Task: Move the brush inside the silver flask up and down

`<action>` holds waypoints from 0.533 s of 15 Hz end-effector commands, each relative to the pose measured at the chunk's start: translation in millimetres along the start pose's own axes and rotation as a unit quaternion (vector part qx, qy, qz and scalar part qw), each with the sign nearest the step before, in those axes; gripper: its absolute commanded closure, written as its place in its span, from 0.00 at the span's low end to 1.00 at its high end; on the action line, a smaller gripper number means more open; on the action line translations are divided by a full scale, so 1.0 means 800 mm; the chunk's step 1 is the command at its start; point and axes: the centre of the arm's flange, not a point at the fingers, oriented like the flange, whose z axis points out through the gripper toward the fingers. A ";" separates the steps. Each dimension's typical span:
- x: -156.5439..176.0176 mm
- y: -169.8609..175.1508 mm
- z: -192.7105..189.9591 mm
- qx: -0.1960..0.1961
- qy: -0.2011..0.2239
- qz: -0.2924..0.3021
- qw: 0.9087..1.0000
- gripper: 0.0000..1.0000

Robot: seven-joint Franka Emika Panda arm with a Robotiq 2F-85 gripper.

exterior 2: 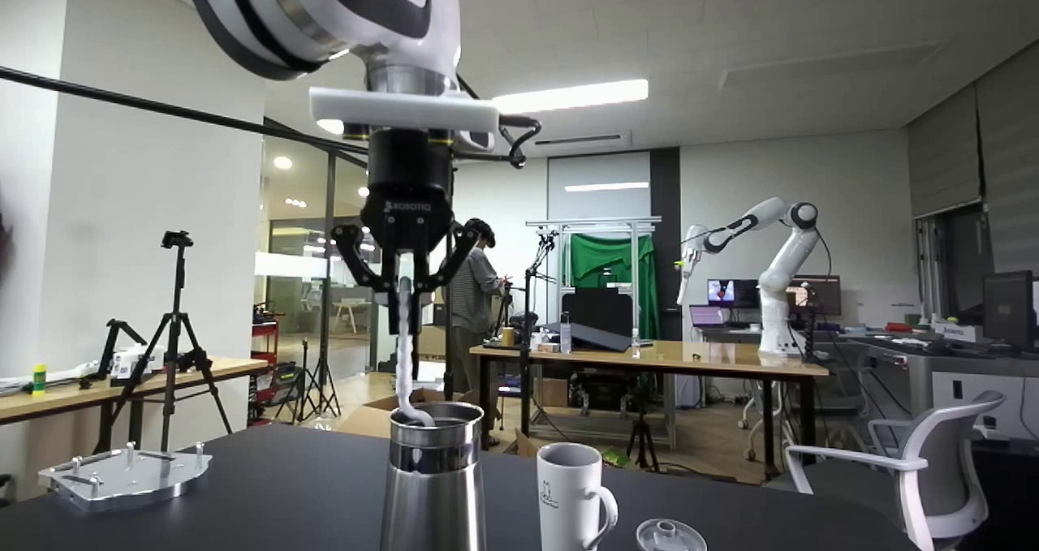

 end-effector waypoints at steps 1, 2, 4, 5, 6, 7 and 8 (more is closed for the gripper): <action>0.008 -0.002 0.005 -0.005 -0.015 -0.004 1.000 0.96; 0.010 0.000 -0.003 -0.010 -0.015 -0.004 1.000 0.96; 0.010 0.007 -0.025 -0.015 -0.003 -0.003 1.000 0.96; 0.010 0.011 -0.040 -0.019 0.006 -0.001 1.000 0.96; 0.009 0.014 -0.052 -0.020 0.014 0.001 1.000 0.96; 0.008 0.018 -0.064 -0.022 0.021 0.003 1.000 0.96; 0.007 0.019 -0.073 -0.024 0.024 0.003 0.999 0.96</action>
